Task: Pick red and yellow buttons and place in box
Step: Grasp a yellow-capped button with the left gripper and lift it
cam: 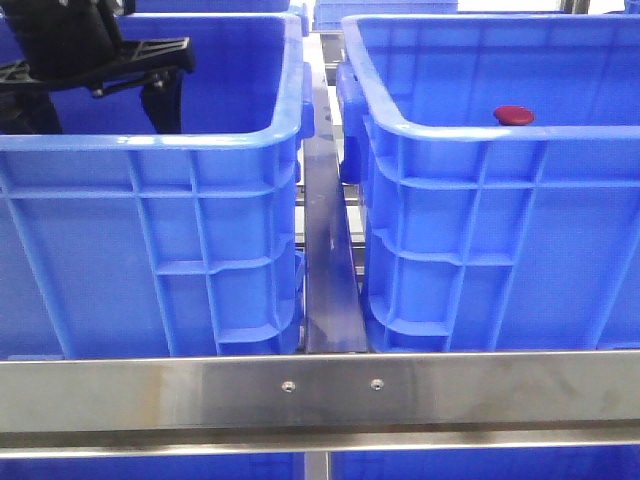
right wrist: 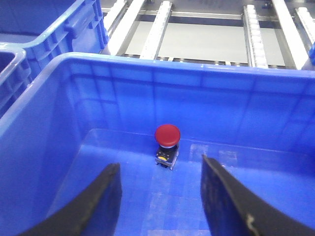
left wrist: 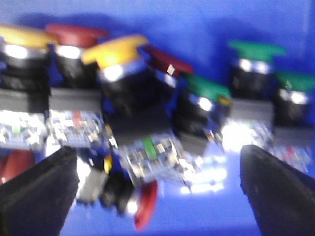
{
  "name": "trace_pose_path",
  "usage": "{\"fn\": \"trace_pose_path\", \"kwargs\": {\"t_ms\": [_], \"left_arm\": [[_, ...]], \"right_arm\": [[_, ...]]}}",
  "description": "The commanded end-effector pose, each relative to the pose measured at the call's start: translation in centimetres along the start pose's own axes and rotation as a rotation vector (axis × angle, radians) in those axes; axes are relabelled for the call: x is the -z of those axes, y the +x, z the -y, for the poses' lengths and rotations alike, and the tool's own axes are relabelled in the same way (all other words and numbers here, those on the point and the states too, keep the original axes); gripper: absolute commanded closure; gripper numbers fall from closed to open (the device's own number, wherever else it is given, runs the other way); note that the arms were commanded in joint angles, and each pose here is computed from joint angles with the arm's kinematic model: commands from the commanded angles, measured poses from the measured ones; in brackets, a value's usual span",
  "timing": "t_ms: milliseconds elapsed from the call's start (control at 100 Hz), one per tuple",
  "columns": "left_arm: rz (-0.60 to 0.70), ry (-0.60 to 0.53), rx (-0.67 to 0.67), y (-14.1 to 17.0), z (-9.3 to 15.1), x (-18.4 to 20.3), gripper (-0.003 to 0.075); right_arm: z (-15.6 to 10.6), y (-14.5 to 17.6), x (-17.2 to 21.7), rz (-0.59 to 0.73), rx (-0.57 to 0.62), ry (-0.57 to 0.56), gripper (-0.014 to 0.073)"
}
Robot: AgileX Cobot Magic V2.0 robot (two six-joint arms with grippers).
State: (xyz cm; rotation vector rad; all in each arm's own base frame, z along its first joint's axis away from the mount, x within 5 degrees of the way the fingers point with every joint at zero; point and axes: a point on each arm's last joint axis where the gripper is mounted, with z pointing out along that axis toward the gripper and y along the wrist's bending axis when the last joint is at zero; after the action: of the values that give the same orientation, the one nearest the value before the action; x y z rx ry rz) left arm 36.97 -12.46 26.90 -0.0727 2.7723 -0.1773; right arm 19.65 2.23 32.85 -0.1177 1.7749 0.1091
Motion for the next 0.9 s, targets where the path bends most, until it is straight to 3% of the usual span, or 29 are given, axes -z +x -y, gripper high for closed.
{"fn": "trace_pose_path", "kwargs": {"t_ms": [0,170,700,790,890], "left_arm": [[0.100,0.042,0.037,-1.4,0.0,1.9,0.0103],[0.101,0.028,0.065,-2.2,-1.1,1.1,0.0103],[0.061,0.050,0.092,-2.2,-0.9,-0.4,0.0106],[0.061,0.050,0.092,-2.2,-0.9,-0.4,0.0165],[0.066,0.052,0.092,-2.2,-0.9,-0.4,0.0345]], "right_arm": [[0.4,-1.4,0.5,0.063,0.001,0.040,0.0202],[0.4,-1.4,0.5,0.064,0.001,0.041,0.0202],[0.4,-1.4,0.5,0.065,0.000,0.043,0.0202],[0.4,-1.4,0.5,0.065,0.000,0.043,0.0202],[0.4,-1.4,0.5,0.065,0.000,0.044,0.0202]]}}
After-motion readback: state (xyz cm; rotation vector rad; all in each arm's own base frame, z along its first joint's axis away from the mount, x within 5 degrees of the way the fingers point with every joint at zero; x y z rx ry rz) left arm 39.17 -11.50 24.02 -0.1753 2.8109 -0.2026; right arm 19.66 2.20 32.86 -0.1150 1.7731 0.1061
